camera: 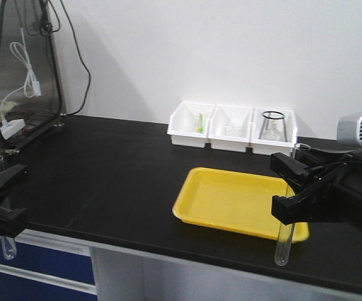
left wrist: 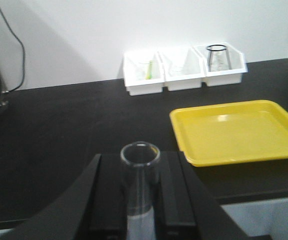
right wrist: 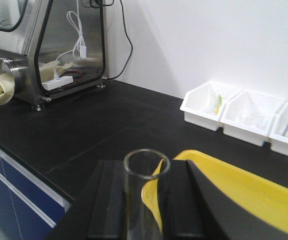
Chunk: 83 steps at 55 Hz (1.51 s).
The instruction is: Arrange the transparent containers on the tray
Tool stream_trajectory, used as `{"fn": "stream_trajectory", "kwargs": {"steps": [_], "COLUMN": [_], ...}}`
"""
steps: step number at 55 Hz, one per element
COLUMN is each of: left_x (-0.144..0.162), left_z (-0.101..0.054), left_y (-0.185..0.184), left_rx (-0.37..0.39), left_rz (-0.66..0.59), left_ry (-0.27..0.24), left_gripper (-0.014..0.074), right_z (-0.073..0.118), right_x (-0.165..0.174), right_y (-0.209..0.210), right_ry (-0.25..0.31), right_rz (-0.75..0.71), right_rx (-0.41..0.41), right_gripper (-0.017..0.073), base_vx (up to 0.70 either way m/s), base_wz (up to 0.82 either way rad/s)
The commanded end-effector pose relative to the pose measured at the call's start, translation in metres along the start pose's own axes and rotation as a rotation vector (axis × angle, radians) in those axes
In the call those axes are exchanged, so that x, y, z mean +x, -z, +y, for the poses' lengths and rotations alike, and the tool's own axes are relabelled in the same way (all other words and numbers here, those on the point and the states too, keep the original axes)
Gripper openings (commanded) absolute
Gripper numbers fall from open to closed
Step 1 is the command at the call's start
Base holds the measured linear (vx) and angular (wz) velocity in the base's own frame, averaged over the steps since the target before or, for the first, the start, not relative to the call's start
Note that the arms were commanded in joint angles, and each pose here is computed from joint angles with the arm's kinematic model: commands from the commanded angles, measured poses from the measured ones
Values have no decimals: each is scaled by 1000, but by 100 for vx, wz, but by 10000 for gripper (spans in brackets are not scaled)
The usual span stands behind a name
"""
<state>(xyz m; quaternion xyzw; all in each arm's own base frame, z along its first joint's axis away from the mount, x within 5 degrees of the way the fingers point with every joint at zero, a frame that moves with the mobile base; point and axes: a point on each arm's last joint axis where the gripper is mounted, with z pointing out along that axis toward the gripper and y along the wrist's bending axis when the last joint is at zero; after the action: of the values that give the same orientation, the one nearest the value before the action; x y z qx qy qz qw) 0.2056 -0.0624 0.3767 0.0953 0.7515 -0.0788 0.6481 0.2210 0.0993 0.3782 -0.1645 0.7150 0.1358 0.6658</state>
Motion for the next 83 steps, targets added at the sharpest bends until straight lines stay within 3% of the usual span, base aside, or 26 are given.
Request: {"fn": "stream_trajectory", "kwargs": {"steps": [1,30,83], "left_x": [-17,-17,-17], "left_z": [-4,-4,-4], "left_y": [6,6,6], "left_rx": [44,44,44], "left_rz": [-90,-90,-90], "left_ry": [12,12,12], "left_gripper": [-3,-3,-3], "right_z": [1,1,1], "right_x": [-22,-22,-22], "right_y": [6,6,6], "right_ry": [16,16,16], "right_rz": [-131,-131,-131], "right_rx": [-18,-18,-18], "right_gripper": [-13,-13,-11], "base_vx": [32,36,24], "base_wz": [26,9,-41]}}
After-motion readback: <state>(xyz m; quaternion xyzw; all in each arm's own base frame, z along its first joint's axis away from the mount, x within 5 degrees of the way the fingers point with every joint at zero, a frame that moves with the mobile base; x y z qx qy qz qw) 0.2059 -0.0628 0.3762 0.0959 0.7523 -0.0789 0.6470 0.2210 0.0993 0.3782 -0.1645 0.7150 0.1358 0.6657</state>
